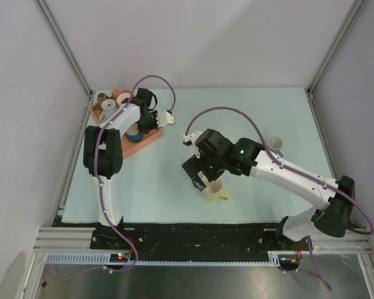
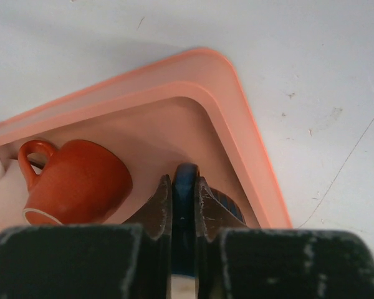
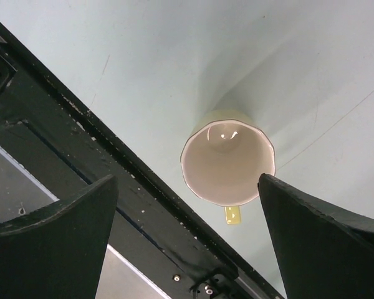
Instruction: Turn the mug right side up
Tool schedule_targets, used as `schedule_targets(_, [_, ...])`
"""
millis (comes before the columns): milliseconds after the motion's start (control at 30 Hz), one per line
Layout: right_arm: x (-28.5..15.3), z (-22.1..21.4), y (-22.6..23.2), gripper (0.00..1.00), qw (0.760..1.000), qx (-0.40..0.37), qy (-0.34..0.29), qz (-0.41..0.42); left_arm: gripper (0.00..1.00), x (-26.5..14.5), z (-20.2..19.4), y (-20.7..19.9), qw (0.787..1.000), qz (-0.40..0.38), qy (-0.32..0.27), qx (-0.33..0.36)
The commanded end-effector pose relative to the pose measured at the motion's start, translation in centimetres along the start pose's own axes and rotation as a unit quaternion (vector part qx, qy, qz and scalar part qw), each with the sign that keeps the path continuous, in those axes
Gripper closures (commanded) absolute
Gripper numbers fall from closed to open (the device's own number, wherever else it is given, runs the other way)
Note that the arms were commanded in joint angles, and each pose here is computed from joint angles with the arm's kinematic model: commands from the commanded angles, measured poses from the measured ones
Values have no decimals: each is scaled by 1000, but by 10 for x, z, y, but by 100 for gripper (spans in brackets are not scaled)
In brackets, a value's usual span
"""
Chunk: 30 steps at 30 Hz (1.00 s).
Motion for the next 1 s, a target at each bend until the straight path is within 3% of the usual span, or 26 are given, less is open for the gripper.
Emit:
schedule_targets(0, [-16, 24, 3, 1, 997, 33, -57, 38, 100, -38, 4, 16, 997, 50, -12, -53])
schedule_targets(233, [-32, 66, -10, 0, 974, 110, -143, 139, 100, -128, 25, 50, 958, 159, -118, -208])
schedule_targets(500, [-33, 118, -15, 1, 935, 136, -215, 247, 100, -212, 63, 44, 901, 183, -255, -301])
schedule_targets(700, [-31, 163, -17, 1, 899, 175, -269, 299, 100, -265, 103, 26, 855, 127, -384, -324])
schedule_targets(967, [-29, 198, 4, 1, 848, 161, -270, 427, 100, -310, 132, 15, 823, 79, -470, -311])
Point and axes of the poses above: each gripper's point midway between its finger pads, its own x axis out along the fingers, its own y axis along the line the jaws close on, z = x × y, the point moved 7 cm from there along -x, back along the fingers, and after that the axes turned 15 degrees about x, right-handed, at the moved point
